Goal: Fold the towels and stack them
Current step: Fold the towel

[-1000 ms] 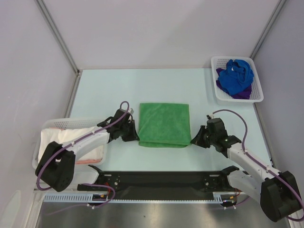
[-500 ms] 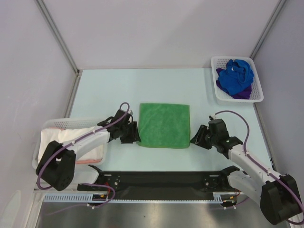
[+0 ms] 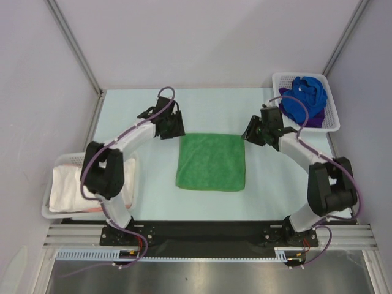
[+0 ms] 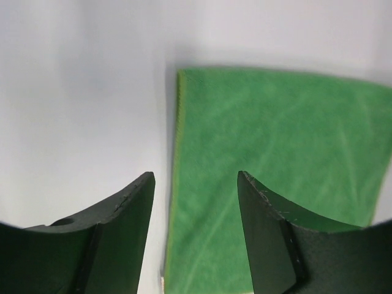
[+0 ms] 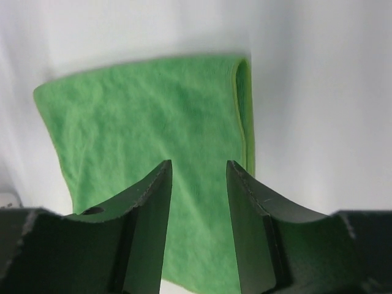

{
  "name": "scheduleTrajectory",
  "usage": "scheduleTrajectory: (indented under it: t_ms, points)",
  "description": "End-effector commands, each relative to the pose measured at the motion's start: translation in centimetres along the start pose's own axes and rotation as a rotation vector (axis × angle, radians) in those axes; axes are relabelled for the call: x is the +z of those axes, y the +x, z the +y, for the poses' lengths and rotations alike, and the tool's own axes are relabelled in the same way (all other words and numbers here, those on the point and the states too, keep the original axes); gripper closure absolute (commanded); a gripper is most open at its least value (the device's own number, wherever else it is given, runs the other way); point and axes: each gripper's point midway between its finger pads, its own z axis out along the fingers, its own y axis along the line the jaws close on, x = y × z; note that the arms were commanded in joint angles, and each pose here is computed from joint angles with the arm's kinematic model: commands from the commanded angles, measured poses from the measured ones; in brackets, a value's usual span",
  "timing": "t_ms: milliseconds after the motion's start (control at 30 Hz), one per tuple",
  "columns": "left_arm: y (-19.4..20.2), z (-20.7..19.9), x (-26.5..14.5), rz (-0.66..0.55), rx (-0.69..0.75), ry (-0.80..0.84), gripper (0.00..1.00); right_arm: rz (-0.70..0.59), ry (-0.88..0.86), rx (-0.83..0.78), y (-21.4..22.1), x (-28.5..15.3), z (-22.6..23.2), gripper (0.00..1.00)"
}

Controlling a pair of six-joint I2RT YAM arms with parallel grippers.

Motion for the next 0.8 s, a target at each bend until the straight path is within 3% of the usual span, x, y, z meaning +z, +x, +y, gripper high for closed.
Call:
scheduleTrajectory:
  t_ms: [0,300,400,667,767]
  points:
    - [-0.5,1.7,3.5,0.052,0.044,-0.058,0.38,-0.032,0.015,-0.065,-2.8,2.4,0.4,0.54]
    - [0.1,2.0,8.5,0.143,0.05,-0.026,0.37,0.051,0.094,-0.088,-2.4,7.6,-1.6,0.57]
    - [0.3,2.3,9.1,0.154,0.04,-0.028,0.38,0.065,0.109,-0.087,-2.3,8.6,-2.1,0.63]
    - [-0.2,2.4,10.2,0.158,0.013,-0.012,0.39,0.097,0.13,-0.09,-1.9,10.6,-2.8,0.66]
    - [-0.2,2.4,11.0,0.17,0.017,-0.014,0.4,0.105,0.154,-0.089,-1.7,11.3,-3.4,0.71]
